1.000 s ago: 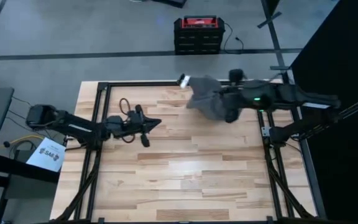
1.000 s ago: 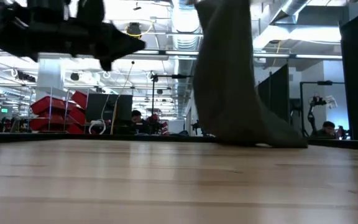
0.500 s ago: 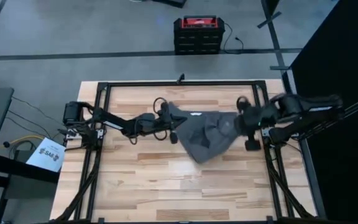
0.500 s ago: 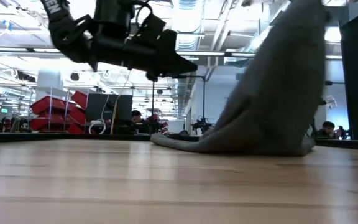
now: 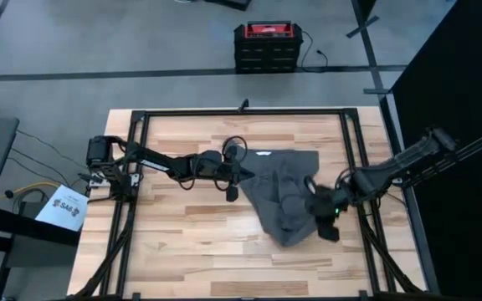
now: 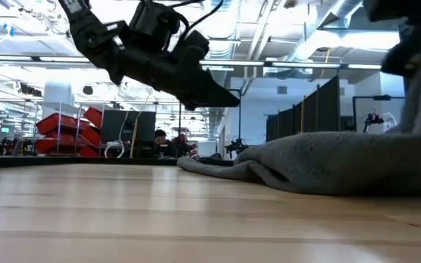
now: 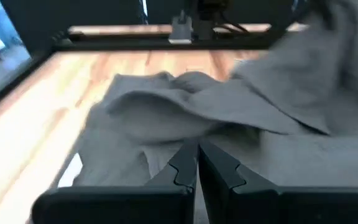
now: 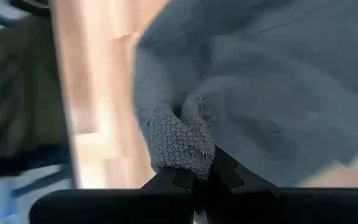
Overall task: Roll towel
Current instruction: Fold the gray towel
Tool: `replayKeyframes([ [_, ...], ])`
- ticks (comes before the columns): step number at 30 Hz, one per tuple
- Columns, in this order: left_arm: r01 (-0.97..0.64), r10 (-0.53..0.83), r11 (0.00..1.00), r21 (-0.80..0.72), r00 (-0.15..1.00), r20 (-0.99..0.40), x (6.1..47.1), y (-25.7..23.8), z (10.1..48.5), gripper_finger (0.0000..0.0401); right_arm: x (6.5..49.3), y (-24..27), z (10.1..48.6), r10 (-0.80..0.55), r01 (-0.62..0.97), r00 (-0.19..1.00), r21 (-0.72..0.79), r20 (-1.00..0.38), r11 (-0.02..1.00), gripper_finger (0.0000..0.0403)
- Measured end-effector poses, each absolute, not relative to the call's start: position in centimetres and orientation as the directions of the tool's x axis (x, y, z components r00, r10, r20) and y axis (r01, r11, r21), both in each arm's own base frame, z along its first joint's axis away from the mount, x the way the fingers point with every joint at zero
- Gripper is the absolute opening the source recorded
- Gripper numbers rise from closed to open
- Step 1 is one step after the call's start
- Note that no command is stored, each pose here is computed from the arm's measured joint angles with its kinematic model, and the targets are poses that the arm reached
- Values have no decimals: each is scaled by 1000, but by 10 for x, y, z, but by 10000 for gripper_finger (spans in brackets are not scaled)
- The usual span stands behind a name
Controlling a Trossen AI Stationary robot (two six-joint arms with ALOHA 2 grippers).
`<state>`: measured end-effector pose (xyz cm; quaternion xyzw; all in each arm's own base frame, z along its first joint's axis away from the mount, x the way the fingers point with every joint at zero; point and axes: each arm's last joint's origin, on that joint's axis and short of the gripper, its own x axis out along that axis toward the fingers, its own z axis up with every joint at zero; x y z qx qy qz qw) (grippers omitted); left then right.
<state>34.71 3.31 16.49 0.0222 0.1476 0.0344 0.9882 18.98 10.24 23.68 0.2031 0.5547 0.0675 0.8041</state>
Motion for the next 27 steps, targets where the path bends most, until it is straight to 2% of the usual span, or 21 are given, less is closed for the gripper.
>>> replayKeyframes([
  [3,-124,139,989,86,971,-197,366,43,154,0,190,122,224,382,151,363,458,-850,876,0],
  [4,-133,148,987,85,968,-203,373,47,148,0,189,128,221,388,170,351,465,-852,869,0],
  [9,-104,125,992,74,912,-392,418,55,110,0,186,143,206,419,231,233,469,-878,853,0],
  [14,-65,125,990,128,830,-544,450,54,106,0,193,141,196,391,243,201,433,-898,868,0],
  [17,-76,165,984,162,730,-663,453,56,108,0,196,139,193,382,218,197,421,-903,881,0],
  [21,-129,291,956,262,494,-819,443,60,112,0,195,138,192,374,207,184,408,-909,889,0],
  [24,-154,397,918,366,295,-869,427,64,110,0,194,138,192,370,190,184,402,-911,896,0],
  [27,-191,504,858,476,138,-853,413,69,109,0,194,137,192,331,149,205,363,-921,920,0],
])
